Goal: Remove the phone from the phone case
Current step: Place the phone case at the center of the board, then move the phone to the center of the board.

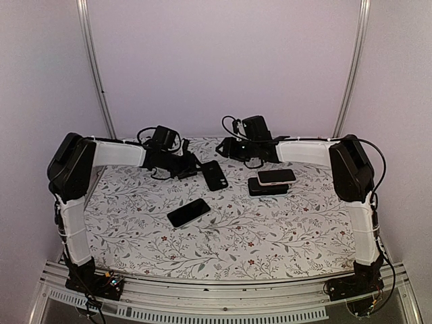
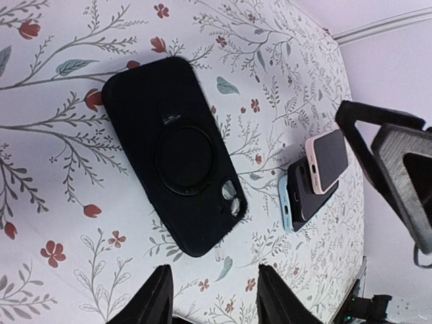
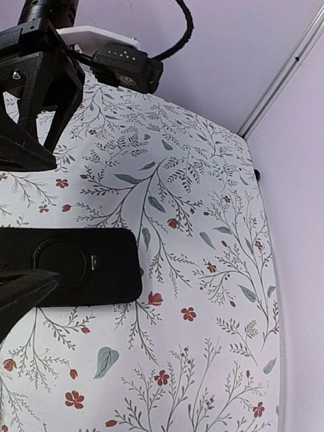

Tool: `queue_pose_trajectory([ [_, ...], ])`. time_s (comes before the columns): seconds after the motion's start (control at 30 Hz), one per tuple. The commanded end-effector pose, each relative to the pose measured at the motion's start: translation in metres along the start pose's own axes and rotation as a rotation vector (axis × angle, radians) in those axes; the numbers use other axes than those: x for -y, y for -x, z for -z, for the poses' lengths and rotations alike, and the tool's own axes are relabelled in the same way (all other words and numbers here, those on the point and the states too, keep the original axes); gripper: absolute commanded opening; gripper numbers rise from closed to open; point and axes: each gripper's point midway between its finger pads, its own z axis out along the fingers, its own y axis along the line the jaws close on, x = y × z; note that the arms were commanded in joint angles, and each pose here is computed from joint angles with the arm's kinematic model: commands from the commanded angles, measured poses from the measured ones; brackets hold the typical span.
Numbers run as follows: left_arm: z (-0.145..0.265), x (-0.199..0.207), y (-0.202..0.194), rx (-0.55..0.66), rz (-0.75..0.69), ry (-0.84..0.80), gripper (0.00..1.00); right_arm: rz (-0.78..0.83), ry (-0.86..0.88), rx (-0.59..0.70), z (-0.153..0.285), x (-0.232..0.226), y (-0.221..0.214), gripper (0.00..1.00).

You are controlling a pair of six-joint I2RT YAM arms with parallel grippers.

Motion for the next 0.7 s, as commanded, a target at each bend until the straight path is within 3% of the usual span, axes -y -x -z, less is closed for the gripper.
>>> queue_pose_trajectory([
  [0.0,0.015,0.006,0.006,0.025,-0.022,-0.005,0.45,0.009,-0.069,0.015,-0.002,0.024,0.01,0.54],
  [0.13,0.017,0.009,0.007,0.027,-0.028,-0.015,0.46,0.039,-0.121,0.018,0.012,0.037,0.016,0.6],
  [0.43,0.024,0.016,0.007,0.033,-0.051,-0.029,0.47,0.064,-0.215,-0.003,0.069,0.076,0.007,0.85],
  [0.67,0.027,0.022,0.003,0.028,-0.066,-0.041,0.49,0.001,-0.224,0.0,0.124,0.101,-0.012,0.93],
])
